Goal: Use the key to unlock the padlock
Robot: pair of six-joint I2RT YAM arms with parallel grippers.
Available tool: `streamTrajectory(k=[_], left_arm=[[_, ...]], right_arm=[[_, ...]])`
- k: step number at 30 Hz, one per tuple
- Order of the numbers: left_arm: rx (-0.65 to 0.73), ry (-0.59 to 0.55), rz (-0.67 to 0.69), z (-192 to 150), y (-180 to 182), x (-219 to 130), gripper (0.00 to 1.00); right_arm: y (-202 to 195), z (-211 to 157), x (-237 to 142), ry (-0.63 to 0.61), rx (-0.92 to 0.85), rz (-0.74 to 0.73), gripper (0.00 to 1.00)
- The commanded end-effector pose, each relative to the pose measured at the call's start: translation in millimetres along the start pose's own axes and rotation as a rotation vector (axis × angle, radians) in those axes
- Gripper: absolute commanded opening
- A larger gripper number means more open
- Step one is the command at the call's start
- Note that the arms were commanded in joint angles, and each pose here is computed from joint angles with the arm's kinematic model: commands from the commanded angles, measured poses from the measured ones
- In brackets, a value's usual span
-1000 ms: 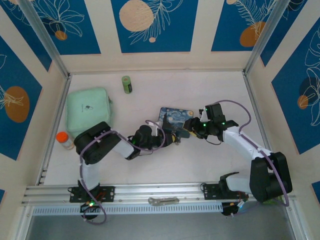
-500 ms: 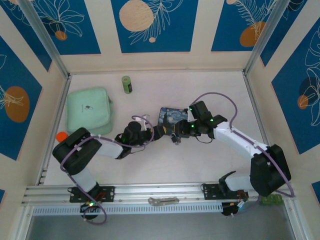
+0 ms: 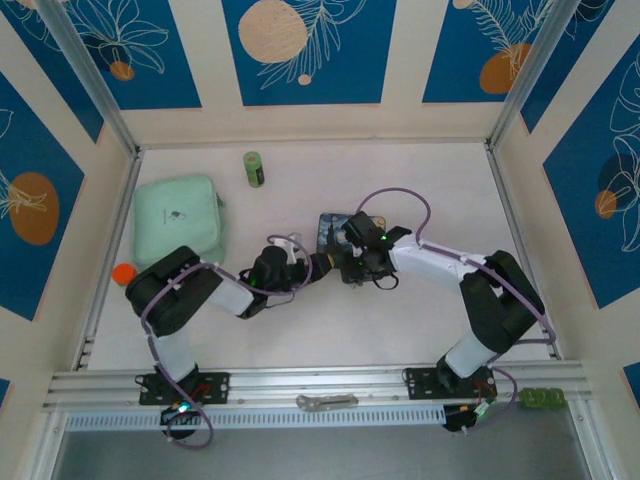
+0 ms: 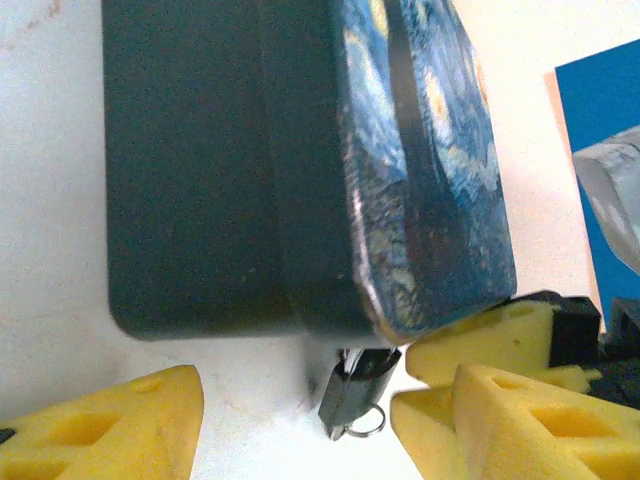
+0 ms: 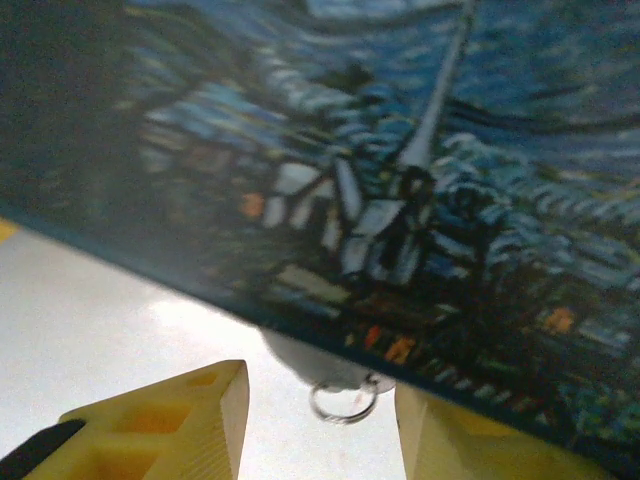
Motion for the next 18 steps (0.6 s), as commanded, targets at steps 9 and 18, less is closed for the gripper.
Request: streamTrajectory(k=[9,18], left_arm=[[0.014,-0.045,-0.078,6.0,-19.3,-9.2,0.65],[0.008,-0.072,-0.099,11.5,-17.8,-23.8,0.65]], right_arm=[[-7.8,10.5,17.3,-0.008,-0.026,-0.170,0.44],[-15.5,2.3,16.5,-0.004,0.045,-0.095,0.09]])
Point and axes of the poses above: each hand's point on the last joint's axis, 136 mm out from that joint toward the fingers, its own x axis out along the fingers, its own y axis along the line the jaws close on, z = x × y, the point moved 3 cm from there along -x, back along the fingers, and after that the axes turned 9 degrees about -x, right-handed, at the moved point
